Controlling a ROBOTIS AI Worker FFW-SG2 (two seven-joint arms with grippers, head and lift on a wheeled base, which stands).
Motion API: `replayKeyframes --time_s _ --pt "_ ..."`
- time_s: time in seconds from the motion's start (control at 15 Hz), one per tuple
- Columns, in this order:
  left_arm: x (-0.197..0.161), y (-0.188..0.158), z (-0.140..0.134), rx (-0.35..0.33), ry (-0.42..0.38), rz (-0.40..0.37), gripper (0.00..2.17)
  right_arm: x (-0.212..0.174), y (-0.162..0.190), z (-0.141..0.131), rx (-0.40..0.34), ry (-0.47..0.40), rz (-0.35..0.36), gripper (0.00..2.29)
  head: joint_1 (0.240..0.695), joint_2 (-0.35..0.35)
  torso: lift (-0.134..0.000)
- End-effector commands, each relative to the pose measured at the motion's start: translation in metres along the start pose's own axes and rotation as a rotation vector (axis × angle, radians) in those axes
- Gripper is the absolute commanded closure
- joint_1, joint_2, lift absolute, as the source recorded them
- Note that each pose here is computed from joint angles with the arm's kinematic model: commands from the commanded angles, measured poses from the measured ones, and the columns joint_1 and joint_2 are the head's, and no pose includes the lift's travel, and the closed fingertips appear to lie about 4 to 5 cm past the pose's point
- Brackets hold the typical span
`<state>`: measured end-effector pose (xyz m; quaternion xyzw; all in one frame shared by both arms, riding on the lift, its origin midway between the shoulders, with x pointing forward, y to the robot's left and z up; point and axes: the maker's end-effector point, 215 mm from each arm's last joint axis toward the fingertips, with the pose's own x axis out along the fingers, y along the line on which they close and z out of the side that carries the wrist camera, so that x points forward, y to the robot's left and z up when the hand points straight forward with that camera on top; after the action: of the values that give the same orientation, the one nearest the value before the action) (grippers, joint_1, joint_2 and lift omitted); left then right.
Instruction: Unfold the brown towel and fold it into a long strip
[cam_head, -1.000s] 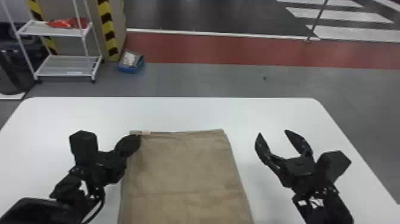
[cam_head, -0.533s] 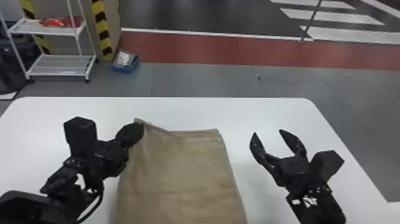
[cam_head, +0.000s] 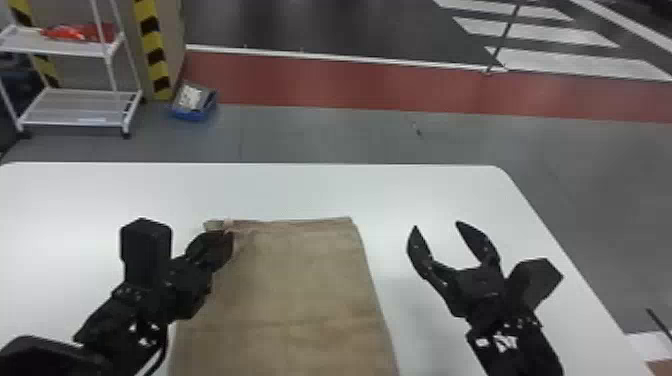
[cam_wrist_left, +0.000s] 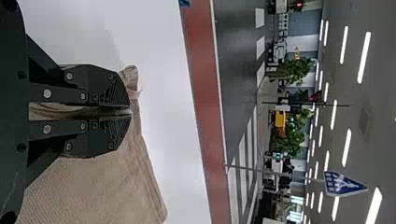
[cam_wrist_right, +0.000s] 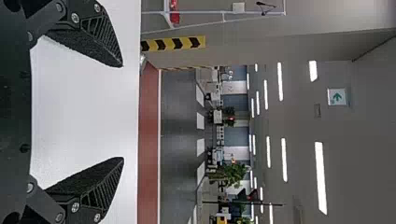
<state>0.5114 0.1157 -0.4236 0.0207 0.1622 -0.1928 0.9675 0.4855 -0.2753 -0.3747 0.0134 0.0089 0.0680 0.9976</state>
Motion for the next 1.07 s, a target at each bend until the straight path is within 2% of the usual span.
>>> replayKeyframes --time_s 0.0,0.13,0.27,0.6,0.73,0.8,0.87,0.93,1.0 --pt "0.0 0.001 -0.008 0.002 0.004 0.005 1.04 0.002 0.001 0.0 0.001 -0.002 0.001 0.18 0.695 -0.178 -0.125" --pt "-0.006 -0.004 -0.007 0.004 -0.001 -0.002 1.04 0.004 0.001 0.001 0.0 -0.003 0.003 0.18 0.695 -0.174 -0.125" --pt "-0.013 -0.018 0.004 0.008 -0.019 -0.023 1.04 0.004 0.001 0.0 0.001 -0.002 0.002 0.18 0.695 -0.176 -0.125" --pt "-0.028 -0.064 -0.02 0.034 0.082 -0.103 1.04 0.0 0.001 -0.004 0.003 0.001 0.0 0.18 0.695 -0.214 -0.125" --pt "-0.034 -0.082 -0.024 0.026 0.094 -0.133 1.04 -0.001 0.001 -0.004 0.003 -0.001 0.0 0.18 0.695 -0.232 -0.125" --pt "-0.036 -0.088 -0.022 0.024 0.091 -0.146 0.98 -0.001 0.002 -0.004 0.002 -0.001 0.001 0.18 0.695 -0.241 -0.125" --pt "-0.036 -0.089 -0.021 0.026 0.09 -0.149 0.55 -0.001 0.004 -0.004 0.003 -0.001 0.006 0.18 0.695 -0.249 -0.125" --pt "-0.035 -0.087 -0.021 0.029 0.088 -0.148 0.26 -0.001 0.007 -0.004 0.004 -0.001 0.01 0.18 0.695 -0.261 -0.125" --pt "-0.033 -0.083 -0.02 0.033 0.087 -0.14 0.23 -0.001 0.008 -0.003 0.002 -0.002 0.012 0.18 0.695 -0.263 -0.125"
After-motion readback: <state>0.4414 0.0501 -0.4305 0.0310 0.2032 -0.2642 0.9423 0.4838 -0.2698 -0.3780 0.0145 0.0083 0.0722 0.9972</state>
